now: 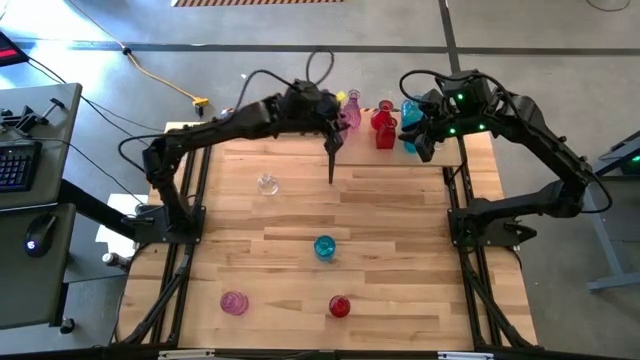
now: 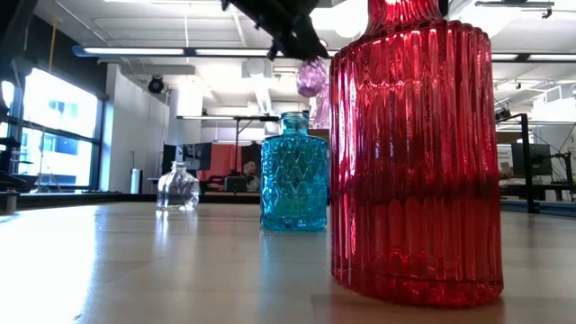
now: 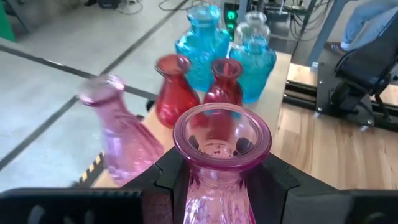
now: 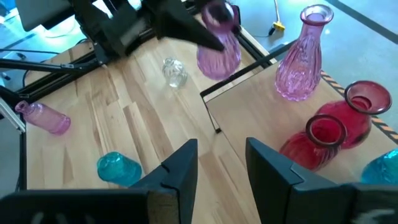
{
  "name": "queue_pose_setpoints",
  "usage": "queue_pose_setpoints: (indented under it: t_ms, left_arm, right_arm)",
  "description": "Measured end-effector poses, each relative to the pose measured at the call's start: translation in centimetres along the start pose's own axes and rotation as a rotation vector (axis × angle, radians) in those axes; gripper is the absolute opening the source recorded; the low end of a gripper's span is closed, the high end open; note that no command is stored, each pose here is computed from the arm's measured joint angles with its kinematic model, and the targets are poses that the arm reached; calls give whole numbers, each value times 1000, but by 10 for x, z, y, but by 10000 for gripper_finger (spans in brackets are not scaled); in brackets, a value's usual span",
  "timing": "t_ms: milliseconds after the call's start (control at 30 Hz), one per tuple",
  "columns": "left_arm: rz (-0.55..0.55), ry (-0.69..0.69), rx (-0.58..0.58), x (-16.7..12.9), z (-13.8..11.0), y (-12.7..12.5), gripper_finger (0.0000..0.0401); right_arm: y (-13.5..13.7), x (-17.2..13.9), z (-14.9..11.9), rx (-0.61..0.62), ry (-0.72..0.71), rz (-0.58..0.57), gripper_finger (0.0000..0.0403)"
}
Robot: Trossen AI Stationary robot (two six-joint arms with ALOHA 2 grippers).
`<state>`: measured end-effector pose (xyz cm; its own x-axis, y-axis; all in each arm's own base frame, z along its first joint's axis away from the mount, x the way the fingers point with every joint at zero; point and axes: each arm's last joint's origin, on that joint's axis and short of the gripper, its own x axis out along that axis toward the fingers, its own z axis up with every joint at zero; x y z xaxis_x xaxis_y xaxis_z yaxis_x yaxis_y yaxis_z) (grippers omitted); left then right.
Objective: Sort vases onto shelf
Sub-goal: Put the right pink vase on the shelf aligned with the pink vase
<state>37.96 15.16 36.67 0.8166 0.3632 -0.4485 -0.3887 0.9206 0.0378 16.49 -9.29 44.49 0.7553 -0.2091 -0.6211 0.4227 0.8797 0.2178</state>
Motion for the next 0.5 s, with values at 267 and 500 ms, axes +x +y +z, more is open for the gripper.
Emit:
queue_pose_setpoints:
  t_ms: [267, 500]
  left_arm:
    - [27, 17, 21, -39, 9, 12, 113]
    - [37, 46, 15, -47, 8, 16, 113]
  right_arm:
    - [0, 0, 1, 24, -8, 0, 115]
    - [0, 0, 1, 24, -8, 1, 115]
